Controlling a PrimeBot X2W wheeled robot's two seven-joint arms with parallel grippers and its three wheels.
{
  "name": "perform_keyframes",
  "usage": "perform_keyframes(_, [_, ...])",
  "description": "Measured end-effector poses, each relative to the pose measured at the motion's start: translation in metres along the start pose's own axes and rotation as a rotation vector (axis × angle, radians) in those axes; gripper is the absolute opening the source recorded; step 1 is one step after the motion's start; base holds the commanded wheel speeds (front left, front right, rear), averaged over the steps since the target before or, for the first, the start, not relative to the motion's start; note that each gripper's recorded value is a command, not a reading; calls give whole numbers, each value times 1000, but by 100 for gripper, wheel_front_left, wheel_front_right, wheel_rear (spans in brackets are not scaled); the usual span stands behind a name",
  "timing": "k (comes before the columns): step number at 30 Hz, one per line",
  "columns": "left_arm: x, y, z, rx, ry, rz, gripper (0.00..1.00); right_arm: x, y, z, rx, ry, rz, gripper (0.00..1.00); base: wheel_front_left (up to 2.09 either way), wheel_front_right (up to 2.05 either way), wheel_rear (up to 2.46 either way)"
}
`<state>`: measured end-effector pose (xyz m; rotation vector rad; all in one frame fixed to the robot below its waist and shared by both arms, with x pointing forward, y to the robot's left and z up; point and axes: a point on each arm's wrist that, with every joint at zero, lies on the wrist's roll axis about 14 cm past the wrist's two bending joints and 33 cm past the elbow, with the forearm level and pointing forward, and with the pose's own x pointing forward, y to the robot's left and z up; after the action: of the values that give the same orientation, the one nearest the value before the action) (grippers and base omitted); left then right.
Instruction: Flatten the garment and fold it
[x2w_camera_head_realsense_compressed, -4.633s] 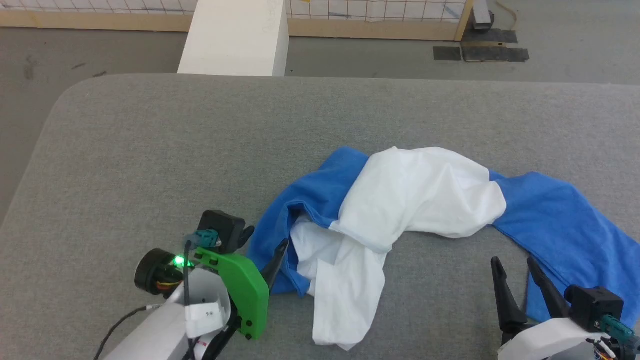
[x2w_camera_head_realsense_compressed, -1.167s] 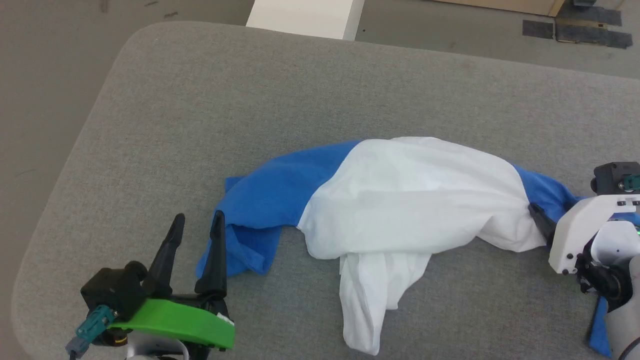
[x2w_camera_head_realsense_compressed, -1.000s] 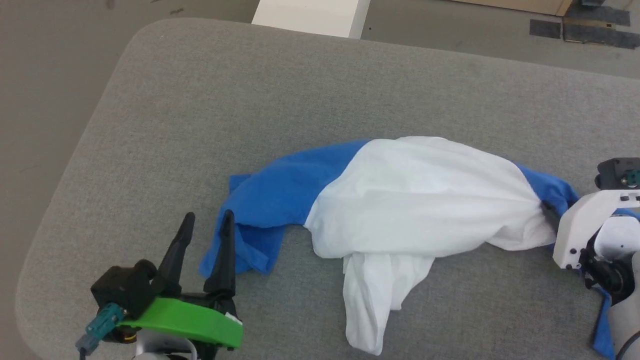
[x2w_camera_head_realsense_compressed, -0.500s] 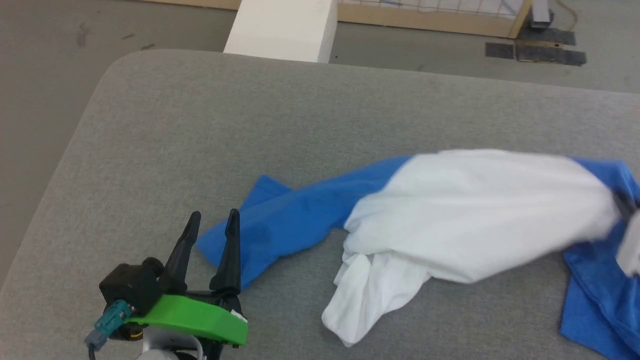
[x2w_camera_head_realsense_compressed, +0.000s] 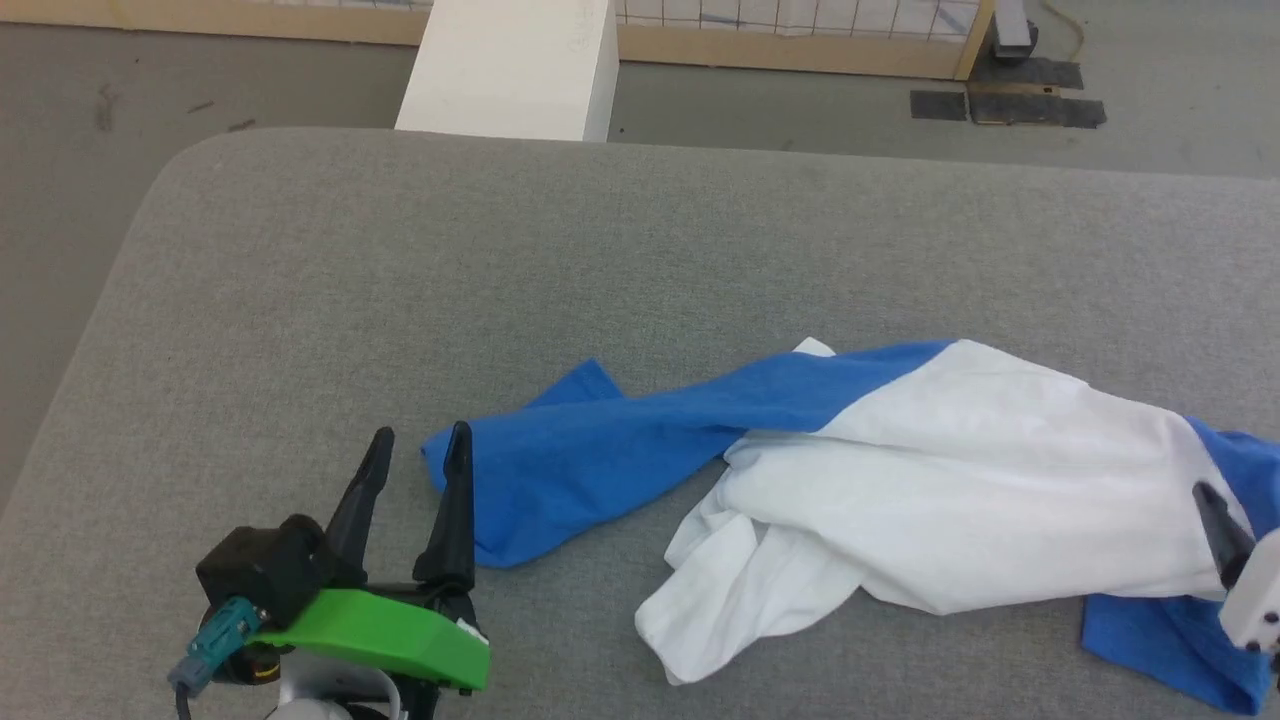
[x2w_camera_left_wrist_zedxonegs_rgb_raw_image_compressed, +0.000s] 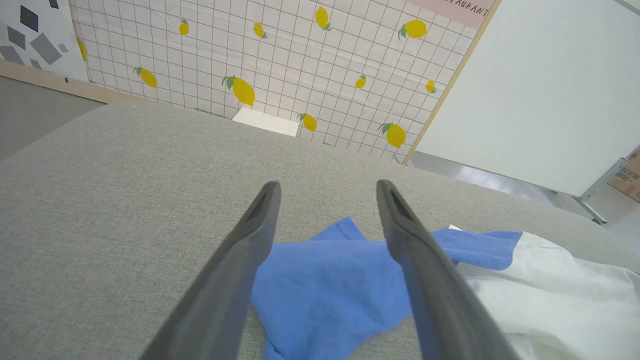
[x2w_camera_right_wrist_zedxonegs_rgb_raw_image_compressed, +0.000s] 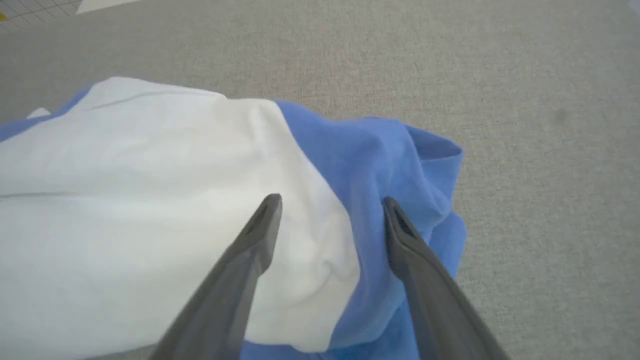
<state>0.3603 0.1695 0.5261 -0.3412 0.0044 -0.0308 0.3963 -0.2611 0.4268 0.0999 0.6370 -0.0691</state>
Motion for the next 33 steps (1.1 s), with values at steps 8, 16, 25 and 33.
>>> perform_keyframes(8, [-4, -7, 6, -1, -19, -22, 100, -30, 34, 99, -84, -274, 106, 100, 0, 0, 0])
perform_keyframes(16, [-12, -8, 10, -2, -30, -23, 100, -53, 139, 77, -171, -147, 444, 100, 0, 0, 0])
perform_keyframes(25, [-16, -3, 5, 4, -10, -4, 100, -51, 187, -7, -303, 120, 601, 100, 0, 0, 0])
perform_keyframes(33, [-19, 4, 0, 7, 6, 19, 100, -40, 221, -66, -409, 253, 687, 100, 0, 0, 0])
